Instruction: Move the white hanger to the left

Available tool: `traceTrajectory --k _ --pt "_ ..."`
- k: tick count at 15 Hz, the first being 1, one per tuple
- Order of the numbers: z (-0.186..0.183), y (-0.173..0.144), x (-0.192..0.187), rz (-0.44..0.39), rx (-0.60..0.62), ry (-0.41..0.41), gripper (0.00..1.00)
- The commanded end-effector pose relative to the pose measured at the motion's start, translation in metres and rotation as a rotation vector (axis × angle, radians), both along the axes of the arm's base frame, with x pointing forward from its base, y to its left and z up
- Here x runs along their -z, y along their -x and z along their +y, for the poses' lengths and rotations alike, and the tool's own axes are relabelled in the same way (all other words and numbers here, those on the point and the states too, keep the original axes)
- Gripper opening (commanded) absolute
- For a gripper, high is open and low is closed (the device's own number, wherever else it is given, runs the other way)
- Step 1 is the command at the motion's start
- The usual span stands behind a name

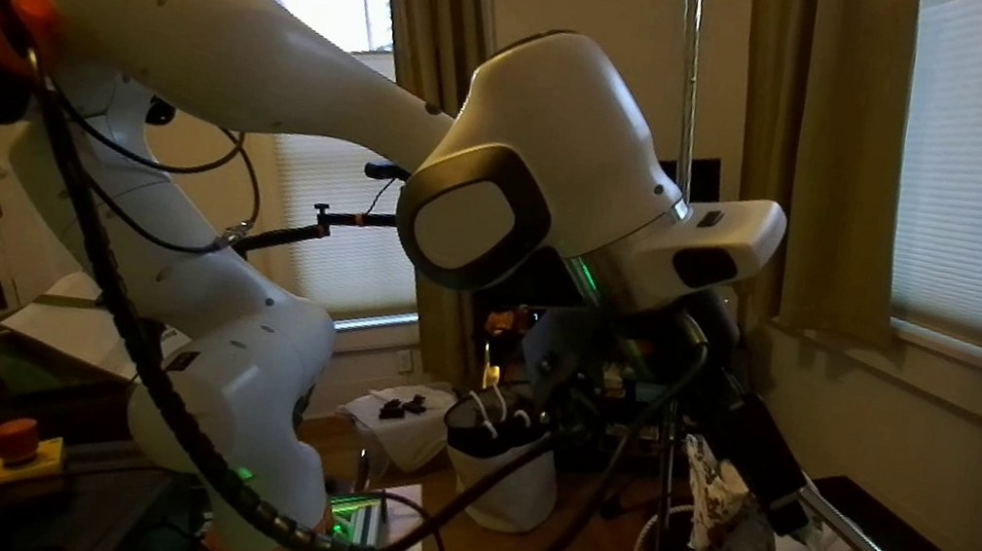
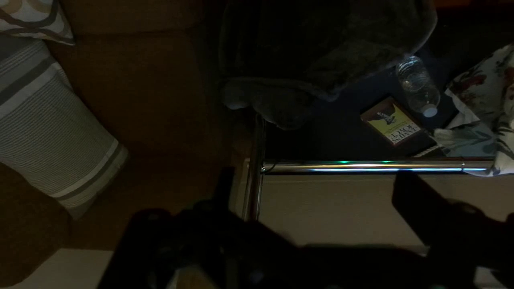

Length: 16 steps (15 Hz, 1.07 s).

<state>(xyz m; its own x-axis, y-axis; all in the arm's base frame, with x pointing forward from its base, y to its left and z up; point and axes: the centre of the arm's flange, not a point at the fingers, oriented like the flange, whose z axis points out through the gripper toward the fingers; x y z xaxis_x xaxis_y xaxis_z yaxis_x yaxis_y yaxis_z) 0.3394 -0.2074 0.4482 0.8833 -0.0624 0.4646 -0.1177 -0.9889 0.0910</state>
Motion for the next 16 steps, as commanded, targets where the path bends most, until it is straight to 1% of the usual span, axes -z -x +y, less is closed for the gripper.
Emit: traceTrajectory --k 1,2,4,6,7,9,10,13,15,16 --pt "0.016 -0.017 -0.040 -0.100 0.070 -0.100 1.00" --pt "0.010 -0.022 -0.066 -0.175 0.096 -0.098 1.00" --pt "-0.009 -0.028 -0.116 -0.275 0.128 -0.119 1.00" --pt "-0.025 -0.028 -0.165 -0.399 0.140 -0.091 1.00" --pt "-0.034 -0.025 -0.189 -0.444 0.142 -0.072 1.00" --pt "-0.049 -0.018 -0.229 -0.507 0.113 -0.051 1.00" --pt "-0.055 -0.014 -0.251 -0.530 0.093 -0.058 1.00" --pt "-0.070 -0.002 -0.302 -0.641 0.069 -0.107 1.00" --pt "-0.081 0.006 -0.322 -0.698 0.080 -0.161 1.00" --pt "-0.085 0.009 -0.325 -0.706 0.086 -0.182 1.00"
